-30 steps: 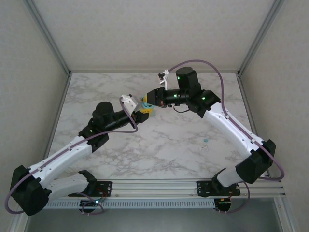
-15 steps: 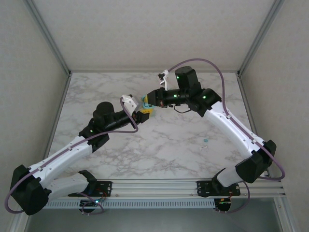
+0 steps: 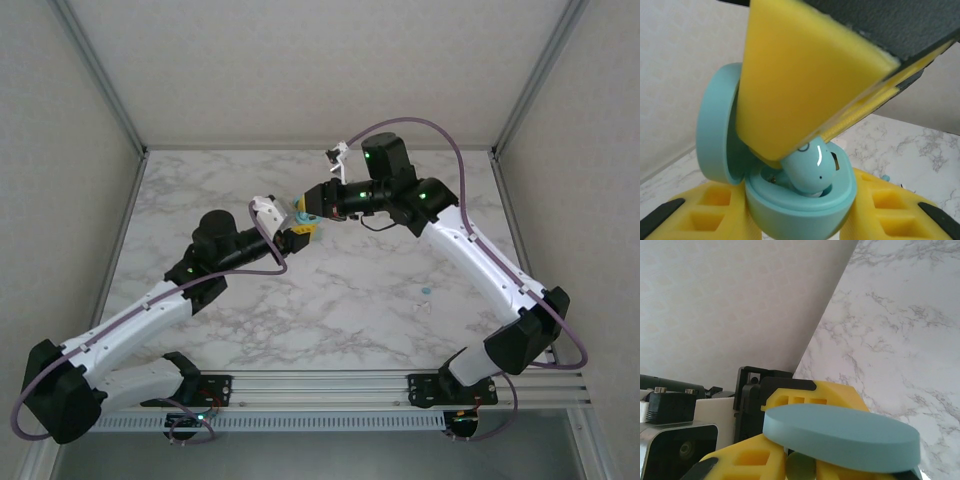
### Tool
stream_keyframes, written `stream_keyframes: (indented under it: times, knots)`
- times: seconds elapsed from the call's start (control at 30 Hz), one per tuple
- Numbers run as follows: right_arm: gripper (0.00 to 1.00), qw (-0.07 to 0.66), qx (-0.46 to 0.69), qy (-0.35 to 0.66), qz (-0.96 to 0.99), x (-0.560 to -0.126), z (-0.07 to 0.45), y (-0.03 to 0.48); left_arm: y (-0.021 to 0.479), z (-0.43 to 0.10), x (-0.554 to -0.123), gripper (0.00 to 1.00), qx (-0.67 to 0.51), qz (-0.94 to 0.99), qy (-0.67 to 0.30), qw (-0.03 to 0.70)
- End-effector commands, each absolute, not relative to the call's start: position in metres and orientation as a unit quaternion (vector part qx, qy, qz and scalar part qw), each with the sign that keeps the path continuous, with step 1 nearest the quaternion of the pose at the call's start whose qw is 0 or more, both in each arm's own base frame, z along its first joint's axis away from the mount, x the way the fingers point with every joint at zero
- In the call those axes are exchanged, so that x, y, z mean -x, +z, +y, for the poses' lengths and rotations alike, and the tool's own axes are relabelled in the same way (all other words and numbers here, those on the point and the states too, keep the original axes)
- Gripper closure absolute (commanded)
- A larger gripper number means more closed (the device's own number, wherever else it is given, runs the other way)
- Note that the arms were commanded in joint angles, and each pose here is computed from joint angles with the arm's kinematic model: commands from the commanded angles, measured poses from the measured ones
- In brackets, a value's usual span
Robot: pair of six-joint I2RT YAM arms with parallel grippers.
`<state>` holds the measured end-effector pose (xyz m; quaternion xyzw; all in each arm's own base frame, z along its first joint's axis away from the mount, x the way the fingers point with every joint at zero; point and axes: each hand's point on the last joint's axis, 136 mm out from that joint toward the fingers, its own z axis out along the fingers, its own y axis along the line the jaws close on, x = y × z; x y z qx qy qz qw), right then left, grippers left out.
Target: Insert the wireless bluetooth earbuds into the charging case
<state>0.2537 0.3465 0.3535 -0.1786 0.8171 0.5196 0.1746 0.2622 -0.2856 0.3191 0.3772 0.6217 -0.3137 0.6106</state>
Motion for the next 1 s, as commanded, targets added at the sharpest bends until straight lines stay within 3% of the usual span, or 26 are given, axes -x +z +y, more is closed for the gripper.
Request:
stream_keyframes:
  times: [0.0,0.97]
  knots:
    - [0.81,0.131,0.186,0.506,0.832,-0.2414,0.3479,0.3384,0.3655,-0.2887,-0.2605,0.80,-0.375,0.565,-0.322,0.661]
    - [0.78,0.137,0.174,0.498,0.838,-0.2476,0.3476,0.3346,0.3667,-0.2808,-0.2533,0.79,-0.369,0.563,-0.321,0.666]
